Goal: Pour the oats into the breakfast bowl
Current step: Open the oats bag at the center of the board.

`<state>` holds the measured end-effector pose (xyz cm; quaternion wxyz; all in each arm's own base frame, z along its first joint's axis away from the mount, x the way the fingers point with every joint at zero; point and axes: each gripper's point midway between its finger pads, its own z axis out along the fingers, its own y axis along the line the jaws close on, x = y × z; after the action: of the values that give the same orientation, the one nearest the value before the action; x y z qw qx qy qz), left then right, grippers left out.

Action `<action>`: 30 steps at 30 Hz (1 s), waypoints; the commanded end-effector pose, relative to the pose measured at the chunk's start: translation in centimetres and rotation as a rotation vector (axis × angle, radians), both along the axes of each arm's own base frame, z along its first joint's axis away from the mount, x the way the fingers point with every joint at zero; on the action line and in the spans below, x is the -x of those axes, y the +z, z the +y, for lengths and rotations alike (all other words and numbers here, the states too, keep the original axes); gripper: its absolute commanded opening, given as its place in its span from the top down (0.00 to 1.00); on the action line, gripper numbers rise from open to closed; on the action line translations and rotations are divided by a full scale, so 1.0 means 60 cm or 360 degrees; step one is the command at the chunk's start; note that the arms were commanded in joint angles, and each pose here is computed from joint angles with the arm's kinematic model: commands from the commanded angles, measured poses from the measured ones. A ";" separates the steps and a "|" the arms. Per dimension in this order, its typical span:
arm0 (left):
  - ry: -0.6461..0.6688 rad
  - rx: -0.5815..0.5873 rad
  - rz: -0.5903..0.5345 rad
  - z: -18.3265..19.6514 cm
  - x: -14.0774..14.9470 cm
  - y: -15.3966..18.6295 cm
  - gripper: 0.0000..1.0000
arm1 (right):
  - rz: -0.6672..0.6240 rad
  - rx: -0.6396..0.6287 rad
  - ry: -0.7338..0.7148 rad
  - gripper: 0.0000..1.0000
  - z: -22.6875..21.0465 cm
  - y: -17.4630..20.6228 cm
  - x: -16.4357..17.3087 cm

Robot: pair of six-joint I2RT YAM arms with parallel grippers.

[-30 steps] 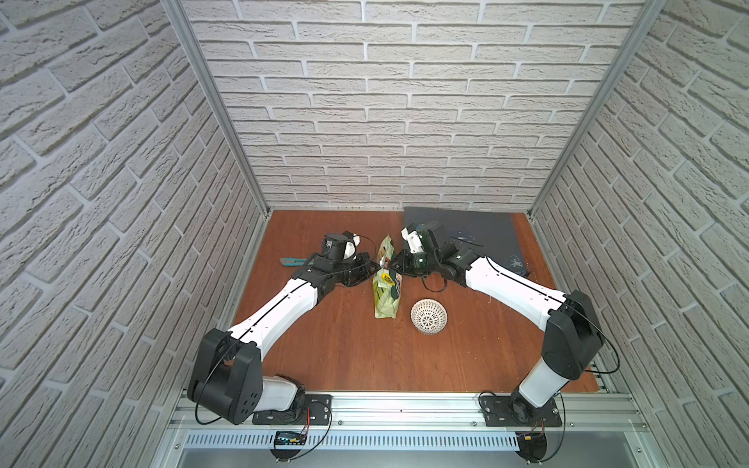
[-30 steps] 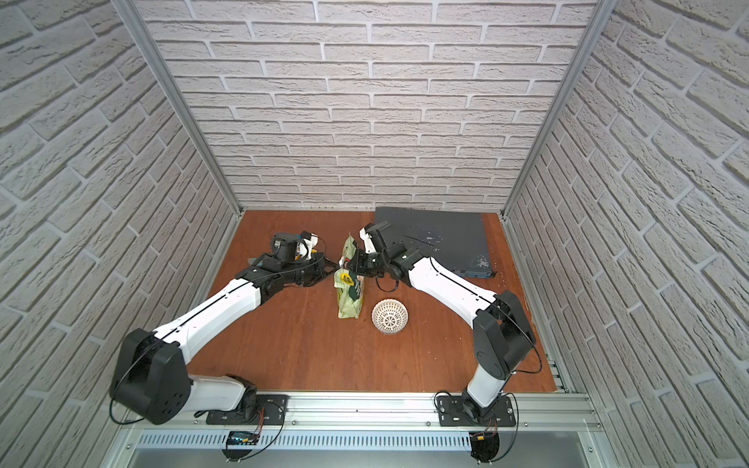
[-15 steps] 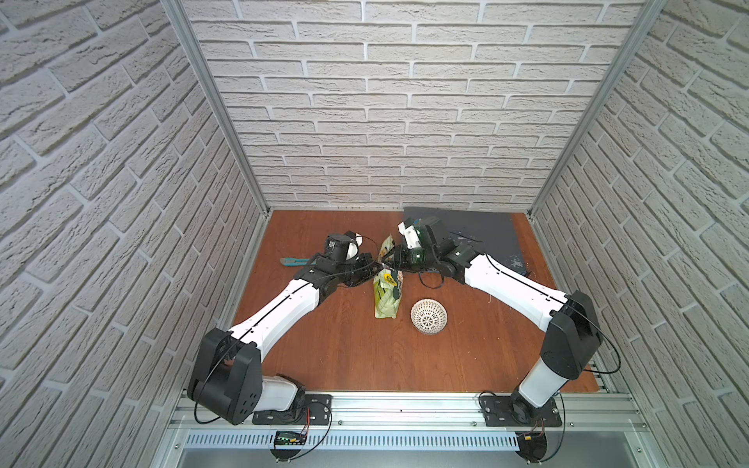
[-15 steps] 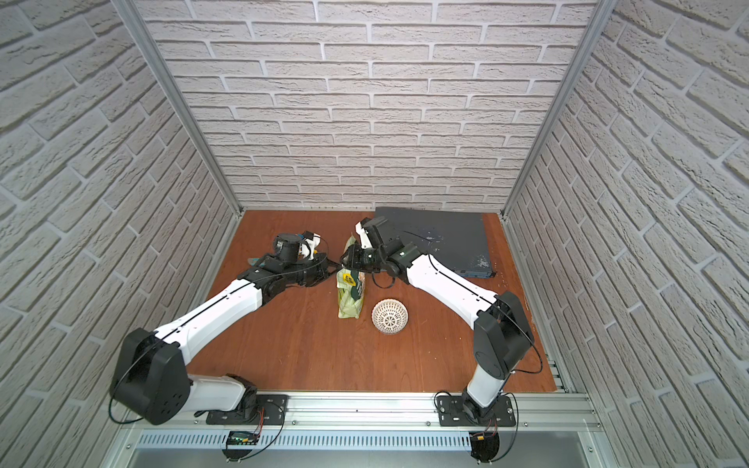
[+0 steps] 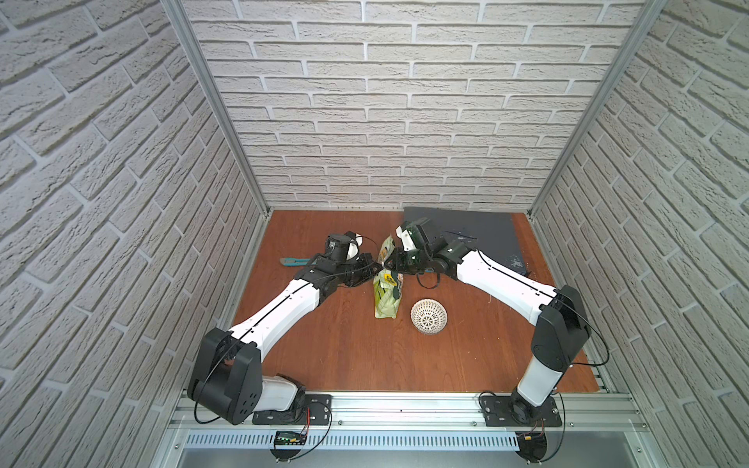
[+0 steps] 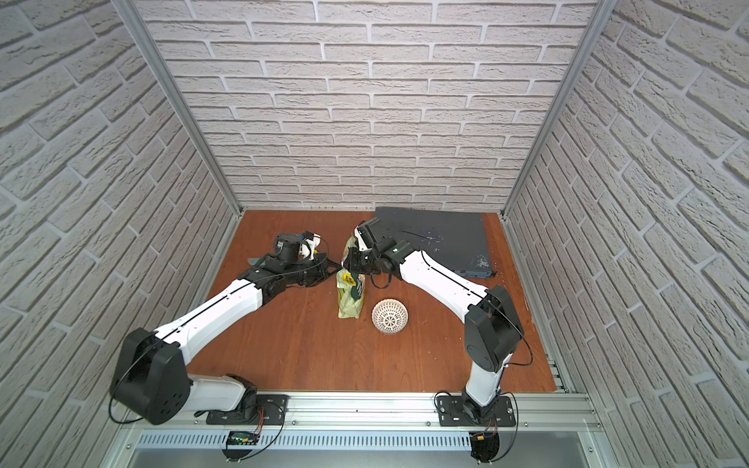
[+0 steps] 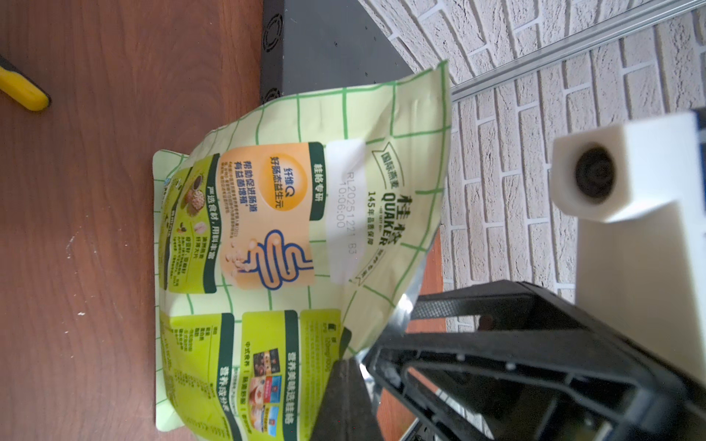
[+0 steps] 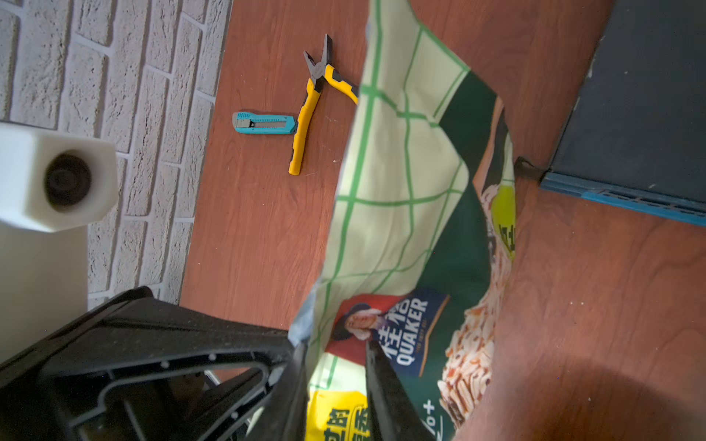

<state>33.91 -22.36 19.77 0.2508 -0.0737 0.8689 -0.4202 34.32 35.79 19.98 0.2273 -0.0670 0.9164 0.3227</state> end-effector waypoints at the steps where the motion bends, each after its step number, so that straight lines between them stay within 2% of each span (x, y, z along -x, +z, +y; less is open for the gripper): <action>1: 0.0003 0.0020 -0.0064 -0.004 -0.005 0.022 1.00 | -0.0033 0.0093 -0.0012 0.76 -0.006 -0.002 -0.003; 4: 0.0006 0.0017 -0.0064 -0.004 -0.006 0.021 1.00 | -0.0022 0.0073 0.0012 0.95 0.001 -0.003 0.000; 5: 0.0018 0.0011 -0.0067 -0.001 -0.007 0.020 1.00 | -0.0023 0.0063 0.0019 0.96 0.003 0.000 0.001; 11: 0.0168 -0.0065 -0.0145 0.026 -0.018 0.026 1.00 | -0.0133 0.0136 -0.0033 0.97 -0.021 0.027 0.000; 17: 0.0271 -0.0143 -0.0199 0.047 -0.029 0.038 1.00 | -0.0204 0.0328 -0.0098 0.97 -0.058 0.034 -0.006; 30: 0.0360 -0.0289 -0.0225 0.079 -0.023 0.048 1.00 | -0.0333 0.0628 -0.0111 0.97 -0.100 0.064 -0.022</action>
<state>34.17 -21.18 22.07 0.3169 -0.0829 0.8668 -0.3760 34.36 33.70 22.64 0.2867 -0.1206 0.9291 0.2002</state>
